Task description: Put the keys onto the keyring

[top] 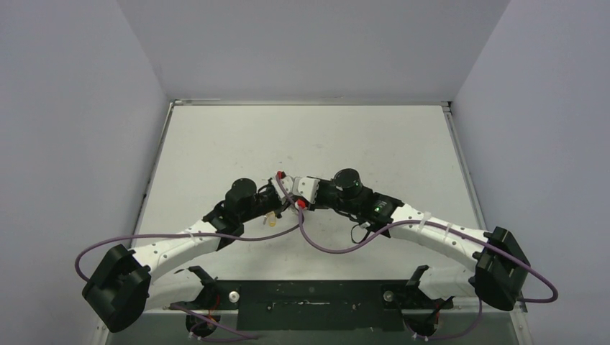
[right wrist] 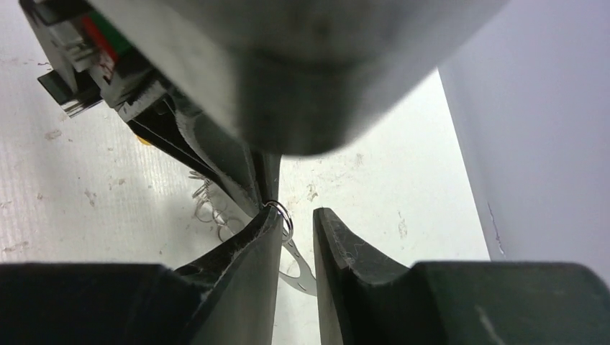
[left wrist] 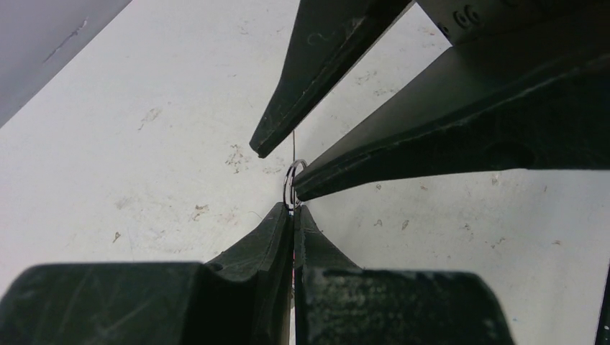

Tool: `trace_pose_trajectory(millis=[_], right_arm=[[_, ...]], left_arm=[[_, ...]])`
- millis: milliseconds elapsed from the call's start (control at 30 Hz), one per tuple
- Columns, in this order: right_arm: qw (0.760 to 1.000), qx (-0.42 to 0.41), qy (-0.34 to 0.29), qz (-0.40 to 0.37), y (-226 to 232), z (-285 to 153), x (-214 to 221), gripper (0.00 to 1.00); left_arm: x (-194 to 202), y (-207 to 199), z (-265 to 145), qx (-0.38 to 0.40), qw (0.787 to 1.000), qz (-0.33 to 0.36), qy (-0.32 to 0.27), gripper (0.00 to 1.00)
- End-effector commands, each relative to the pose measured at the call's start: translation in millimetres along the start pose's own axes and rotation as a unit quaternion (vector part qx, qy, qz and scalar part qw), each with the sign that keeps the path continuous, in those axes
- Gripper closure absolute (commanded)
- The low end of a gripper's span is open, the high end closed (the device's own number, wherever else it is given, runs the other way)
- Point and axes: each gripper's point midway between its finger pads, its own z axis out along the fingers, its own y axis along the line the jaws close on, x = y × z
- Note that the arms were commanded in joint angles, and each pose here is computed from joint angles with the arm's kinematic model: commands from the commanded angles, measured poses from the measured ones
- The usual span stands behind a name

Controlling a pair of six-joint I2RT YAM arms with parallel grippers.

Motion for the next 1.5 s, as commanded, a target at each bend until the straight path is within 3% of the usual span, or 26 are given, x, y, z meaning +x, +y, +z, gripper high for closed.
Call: trace_pose_trajectory(millis=[0, 67, 133, 333, 400, 533, 800, 933, 1067, 1467], right_arm=[[1.000, 0.002, 0.026, 0.017, -7.0, 1.8, 11.5, 0.79], [0.999, 0.002, 0.028, 0.020, -8.6, 3.2, 11.9, 0.87], [0.999, -0.008, 0.035, 0.024, -6.2, 3.4, 15.5, 0.88], [0.999, -0.030, 0.025, 0.034, -1.4, 3.1, 12.3, 0.75], [0.998, -0.040, 0.021, 0.039, 1.9, 2.9, 11.4, 0.75], [0.997, -0.054, 0.028, 0.045, 4.7, 4.3, 15.0, 0.83], [0.995, -0.076, 0.037, 0.053, 10.4, 7.9, 19.5, 0.85], [0.994, -0.077, 0.048, 0.060, 8.2, 7.2, 24.3, 1.00], [0.994, -0.071, 0.052, 0.072, 3.8, 4.5, 28.4, 1.00], [0.987, -0.016, -0.037, 0.156, -15.9, -2.7, 14.6, 1.00]], left_arm=[[-32.5, -13.4, -0.9, 0.033, 0.997, 0.029, -0.057, 1.00], [-33.2, -13.9, -0.9, 0.034, 0.997, 0.028, -0.058, 1.00], [-32.6, -14.1, -1.2, 0.034, 0.997, 0.028, -0.058, 1.00], [-32.4, -13.1, -2.5, 0.030, 0.997, 0.030, -0.059, 1.00], [-33.3, -13.0, -2.8, 0.030, 0.997, 0.031, -0.060, 1.00], [-33.0, -13.2, -2.9, 0.030, 0.997, 0.033, -0.061, 1.00], [-35.3, -13.1, -3.3, 0.030, 0.997, 0.035, -0.067, 1.00], [-36.1, -13.4, -4.3, 0.030, 0.996, 0.036, -0.070, 1.00], [-36.5, -12.7, -5.7, 0.026, 0.996, 0.037, -0.073, 1.00], [-36.1, -11.0, -9.1, 0.014, 0.995, 0.029, -0.090, 1.00]])
